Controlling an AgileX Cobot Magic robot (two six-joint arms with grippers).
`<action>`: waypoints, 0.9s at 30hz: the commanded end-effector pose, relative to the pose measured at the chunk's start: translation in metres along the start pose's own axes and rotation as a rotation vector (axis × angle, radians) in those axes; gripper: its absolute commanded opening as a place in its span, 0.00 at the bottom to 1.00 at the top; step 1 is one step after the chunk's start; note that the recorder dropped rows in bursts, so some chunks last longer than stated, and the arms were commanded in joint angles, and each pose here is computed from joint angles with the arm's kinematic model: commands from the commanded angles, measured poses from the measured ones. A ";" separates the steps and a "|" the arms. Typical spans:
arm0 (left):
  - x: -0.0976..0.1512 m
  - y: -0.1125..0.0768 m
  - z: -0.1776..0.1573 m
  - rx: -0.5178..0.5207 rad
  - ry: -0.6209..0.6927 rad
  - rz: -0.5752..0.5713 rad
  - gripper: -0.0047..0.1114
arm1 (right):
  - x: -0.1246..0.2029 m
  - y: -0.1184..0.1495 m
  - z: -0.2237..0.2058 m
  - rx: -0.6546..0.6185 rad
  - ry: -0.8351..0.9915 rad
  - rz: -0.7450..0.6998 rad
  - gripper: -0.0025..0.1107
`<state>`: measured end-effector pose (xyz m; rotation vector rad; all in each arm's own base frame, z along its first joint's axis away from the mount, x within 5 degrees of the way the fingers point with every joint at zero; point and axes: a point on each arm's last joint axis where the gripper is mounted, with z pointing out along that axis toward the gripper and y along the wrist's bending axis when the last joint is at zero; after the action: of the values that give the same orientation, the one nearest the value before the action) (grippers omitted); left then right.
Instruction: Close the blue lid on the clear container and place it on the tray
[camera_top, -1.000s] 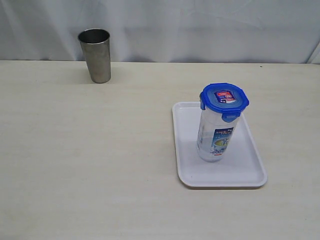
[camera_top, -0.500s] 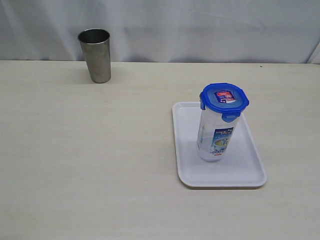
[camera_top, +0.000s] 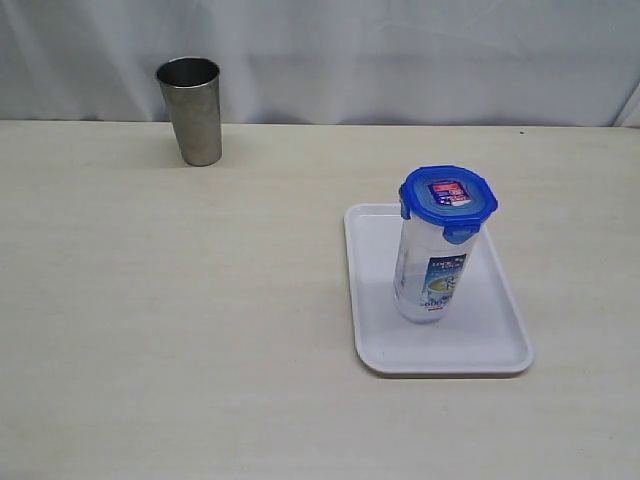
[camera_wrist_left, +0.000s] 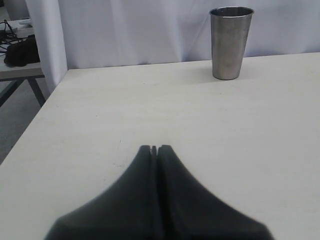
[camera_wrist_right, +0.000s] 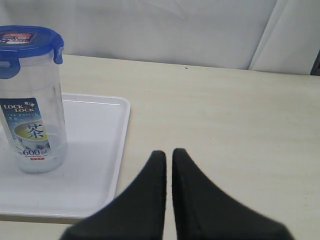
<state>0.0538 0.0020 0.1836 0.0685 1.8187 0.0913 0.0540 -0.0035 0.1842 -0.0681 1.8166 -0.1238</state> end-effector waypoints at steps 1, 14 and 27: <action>0.000 0.000 0.000 0.000 -0.012 -0.002 0.04 | 0.000 0.000 0.000 0.005 -0.007 -0.003 0.06; 0.000 0.000 0.000 0.000 -0.012 -0.002 0.04 | 0.002 0.000 0.000 0.003 0.006 0.054 0.06; 0.000 0.000 0.000 0.000 -0.012 -0.002 0.04 | 0.002 0.000 0.000 0.003 0.006 0.054 0.06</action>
<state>0.0538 0.0020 0.1835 0.0685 1.8205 0.0913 0.0539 -0.0033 0.1839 -0.0266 1.8197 -0.0878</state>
